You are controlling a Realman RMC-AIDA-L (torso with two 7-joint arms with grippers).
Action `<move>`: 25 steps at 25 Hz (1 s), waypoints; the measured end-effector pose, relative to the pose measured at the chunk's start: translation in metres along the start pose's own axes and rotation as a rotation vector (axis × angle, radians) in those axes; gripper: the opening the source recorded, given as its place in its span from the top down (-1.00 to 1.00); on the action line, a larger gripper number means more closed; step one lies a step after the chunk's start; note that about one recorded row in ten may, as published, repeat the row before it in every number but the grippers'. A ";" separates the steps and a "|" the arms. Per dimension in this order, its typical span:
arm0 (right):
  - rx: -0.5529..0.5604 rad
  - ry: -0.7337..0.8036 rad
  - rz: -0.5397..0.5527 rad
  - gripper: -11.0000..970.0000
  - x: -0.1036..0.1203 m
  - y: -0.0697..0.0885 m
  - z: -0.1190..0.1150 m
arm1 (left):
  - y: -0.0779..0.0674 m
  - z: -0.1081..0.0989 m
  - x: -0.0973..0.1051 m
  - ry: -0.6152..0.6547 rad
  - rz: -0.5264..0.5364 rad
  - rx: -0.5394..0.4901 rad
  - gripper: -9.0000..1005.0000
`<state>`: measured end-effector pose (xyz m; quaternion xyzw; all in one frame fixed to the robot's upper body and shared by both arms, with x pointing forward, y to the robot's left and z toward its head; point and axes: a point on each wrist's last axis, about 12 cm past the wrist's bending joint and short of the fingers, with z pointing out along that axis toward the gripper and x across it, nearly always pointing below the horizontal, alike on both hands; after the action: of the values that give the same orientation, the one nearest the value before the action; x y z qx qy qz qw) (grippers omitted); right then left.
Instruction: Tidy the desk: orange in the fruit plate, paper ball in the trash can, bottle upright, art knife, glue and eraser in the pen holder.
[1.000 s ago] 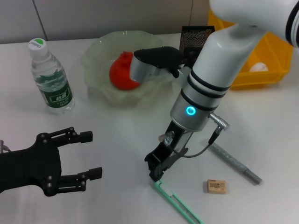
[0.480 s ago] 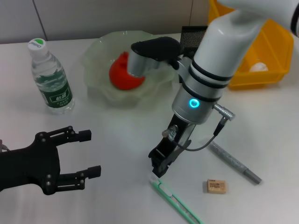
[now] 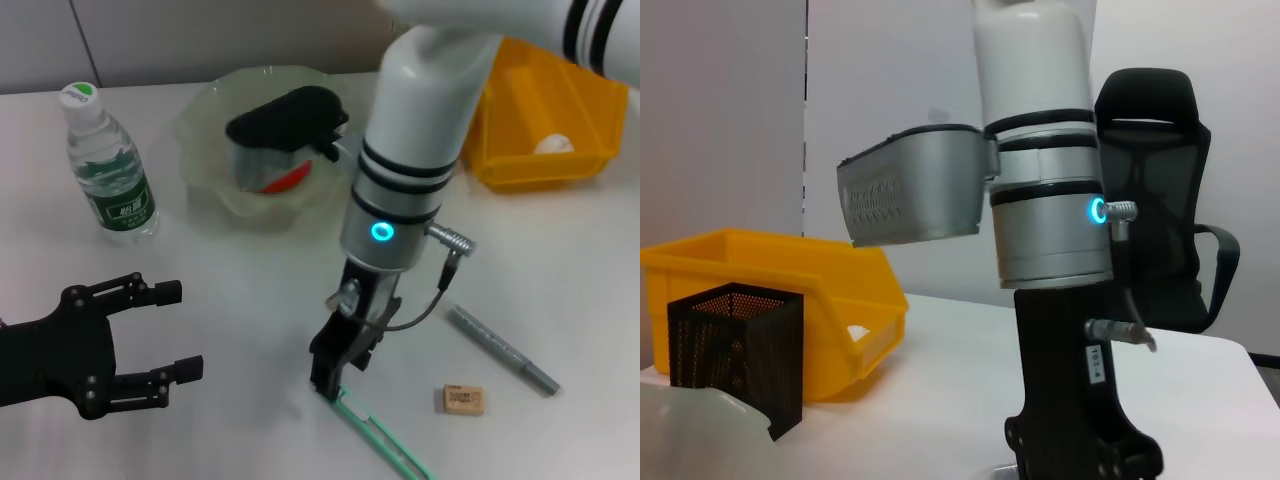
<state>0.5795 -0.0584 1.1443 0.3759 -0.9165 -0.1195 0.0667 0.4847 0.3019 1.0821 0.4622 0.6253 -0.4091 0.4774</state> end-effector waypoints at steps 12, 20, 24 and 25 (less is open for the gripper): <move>-0.022 0.003 0.003 -0.07 -0.002 0.008 0.012 | 0.003 -0.002 0.000 0.011 0.009 -0.017 -0.62; -0.011 0.000 0.012 -0.07 0.000 0.003 0.016 | 0.004 0.003 0.000 0.015 0.010 -0.019 -0.63; -0.010 -0.005 0.013 -0.07 0.000 0.003 0.016 | 0.005 0.004 0.000 0.021 0.012 -0.015 -0.62; -0.009 -0.005 0.014 -0.07 0.000 0.003 0.017 | 0.005 0.004 0.001 0.026 0.012 -0.013 -0.62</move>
<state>0.5742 -0.0535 1.1288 0.3691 -0.9187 -0.1239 0.0671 0.4898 0.2998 1.0803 0.4682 0.6312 -0.3962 0.4748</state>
